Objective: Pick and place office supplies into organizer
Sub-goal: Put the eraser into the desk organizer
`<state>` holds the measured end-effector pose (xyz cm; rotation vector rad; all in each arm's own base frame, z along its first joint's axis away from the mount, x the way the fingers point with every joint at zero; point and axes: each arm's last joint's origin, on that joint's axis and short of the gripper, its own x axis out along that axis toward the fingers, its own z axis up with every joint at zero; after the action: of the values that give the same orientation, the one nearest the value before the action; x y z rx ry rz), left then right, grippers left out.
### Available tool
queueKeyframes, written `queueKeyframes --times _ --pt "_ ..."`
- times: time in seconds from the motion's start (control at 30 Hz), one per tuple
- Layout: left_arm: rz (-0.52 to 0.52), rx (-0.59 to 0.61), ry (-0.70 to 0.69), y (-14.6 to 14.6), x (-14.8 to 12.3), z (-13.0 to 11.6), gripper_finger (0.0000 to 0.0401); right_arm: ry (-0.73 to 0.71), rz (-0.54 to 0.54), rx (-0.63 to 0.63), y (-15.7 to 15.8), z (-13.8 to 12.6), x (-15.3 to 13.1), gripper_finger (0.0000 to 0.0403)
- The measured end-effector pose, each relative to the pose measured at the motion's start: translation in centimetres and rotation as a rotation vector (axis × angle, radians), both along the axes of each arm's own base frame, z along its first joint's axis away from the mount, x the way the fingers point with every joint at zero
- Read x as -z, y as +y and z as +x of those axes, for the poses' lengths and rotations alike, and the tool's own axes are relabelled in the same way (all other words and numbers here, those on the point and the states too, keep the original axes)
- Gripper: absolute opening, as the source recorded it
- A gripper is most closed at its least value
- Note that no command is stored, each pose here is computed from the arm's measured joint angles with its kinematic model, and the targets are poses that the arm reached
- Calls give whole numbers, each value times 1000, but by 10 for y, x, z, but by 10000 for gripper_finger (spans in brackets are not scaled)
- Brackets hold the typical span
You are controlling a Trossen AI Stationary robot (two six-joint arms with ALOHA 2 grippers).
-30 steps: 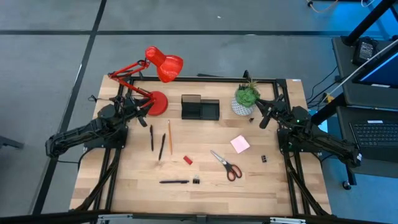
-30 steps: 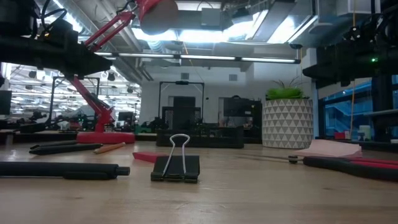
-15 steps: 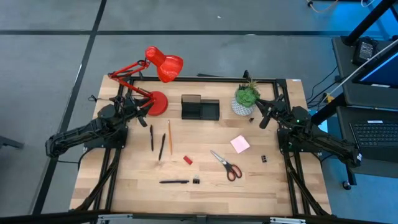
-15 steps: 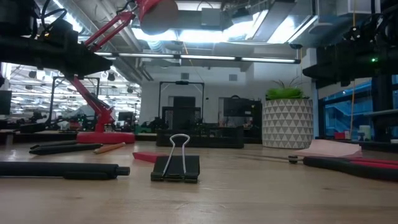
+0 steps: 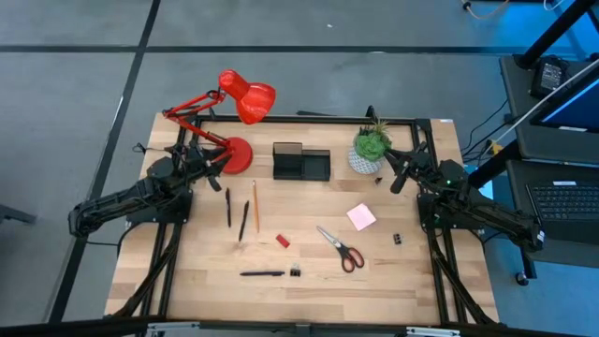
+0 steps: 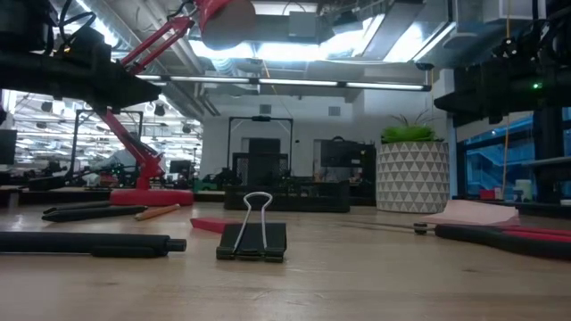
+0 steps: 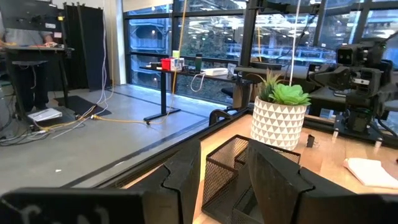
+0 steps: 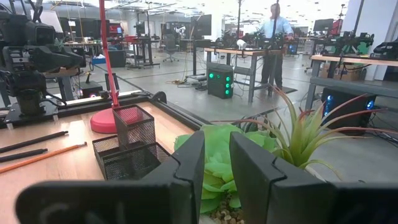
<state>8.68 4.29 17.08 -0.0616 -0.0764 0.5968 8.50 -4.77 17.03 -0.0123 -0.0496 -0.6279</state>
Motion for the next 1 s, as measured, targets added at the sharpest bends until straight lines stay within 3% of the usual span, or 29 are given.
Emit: queueKeyframes --times 0.3,0.5,0.8,1.0 --pt "33 186 18 -5 0 3 128 0 0 0 0 0 0 80" --pt "135 290 62 -8 0 4 129 0 0 0 0 0 0 80" --pt "134 425 12 -12 -4 5 178 -1 0 0 0 0 0 80" --pt "195 502 -65 -17 -13 8 193 -16 -8 1 0 0 -2 80"
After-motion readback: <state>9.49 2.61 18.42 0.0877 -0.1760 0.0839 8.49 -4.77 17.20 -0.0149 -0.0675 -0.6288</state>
